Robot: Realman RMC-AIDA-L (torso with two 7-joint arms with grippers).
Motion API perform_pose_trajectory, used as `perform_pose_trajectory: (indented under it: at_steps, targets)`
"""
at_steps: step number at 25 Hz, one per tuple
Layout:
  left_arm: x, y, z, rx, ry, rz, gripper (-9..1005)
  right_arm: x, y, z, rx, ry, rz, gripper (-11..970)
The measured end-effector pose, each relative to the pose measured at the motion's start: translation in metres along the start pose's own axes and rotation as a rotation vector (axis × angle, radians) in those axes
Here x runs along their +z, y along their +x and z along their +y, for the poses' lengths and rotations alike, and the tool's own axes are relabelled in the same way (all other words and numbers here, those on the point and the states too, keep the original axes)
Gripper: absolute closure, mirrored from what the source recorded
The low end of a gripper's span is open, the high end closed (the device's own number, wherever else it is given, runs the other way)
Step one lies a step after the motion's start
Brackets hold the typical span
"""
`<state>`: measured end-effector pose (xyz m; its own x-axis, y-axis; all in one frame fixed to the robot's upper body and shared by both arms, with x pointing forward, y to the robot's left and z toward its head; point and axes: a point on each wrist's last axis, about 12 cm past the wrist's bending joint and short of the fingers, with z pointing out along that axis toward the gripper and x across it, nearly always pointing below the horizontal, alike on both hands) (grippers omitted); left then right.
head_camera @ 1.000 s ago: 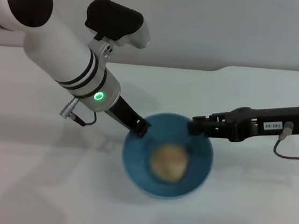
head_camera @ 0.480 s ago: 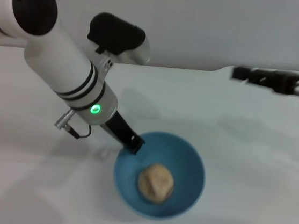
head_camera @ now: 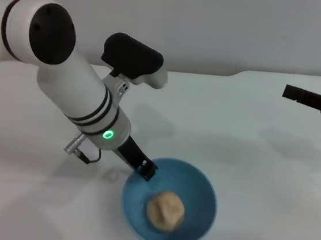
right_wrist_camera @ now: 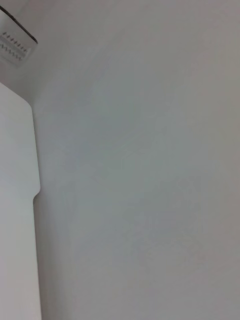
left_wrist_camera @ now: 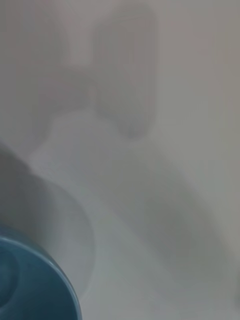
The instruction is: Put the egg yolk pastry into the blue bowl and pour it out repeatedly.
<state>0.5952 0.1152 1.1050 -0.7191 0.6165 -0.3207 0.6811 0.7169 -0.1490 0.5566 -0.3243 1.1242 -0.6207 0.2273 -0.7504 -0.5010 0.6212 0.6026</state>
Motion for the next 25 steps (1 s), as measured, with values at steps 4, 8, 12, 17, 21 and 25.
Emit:
perform_pose_trajectory:
  at_steps: [4, 8, 12, 17, 21, 25]
  targets:
    - [0.003, 0.000, -0.004, 0.007, 0.007, -0.005, 935, 0.000, 0.004, -0.002, 0.018, 0.004, 0.001, 627]
    - [0.000, -0.003, -0.003, -0.022, 0.005, -0.020, 841, -0.001, 0.004, -0.003, 0.012, 0.005, 0.001, 626]
    - [-0.007, -0.009, -0.005, -0.005, -0.001, -0.051, 787, 0.000, 0.006, -0.004, 0.004, 0.007, 0.003, 626]
    - [-0.023, -0.017, -0.005, 0.026, -0.019, -0.149, 622, -0.004, 0.010, -0.007, -0.051, 0.027, -0.008, 626]
    - [-0.044, -0.020, 0.008, -0.002, -0.043, -0.302, 314, -0.008, 0.016, -0.015, -0.026, 0.057, -0.073, 627]
    - [-0.061, -0.007, 0.027, -0.053, -0.102, -0.502, 249, -0.026, 0.024, -0.028, 0.087, 0.086, -0.290, 627]
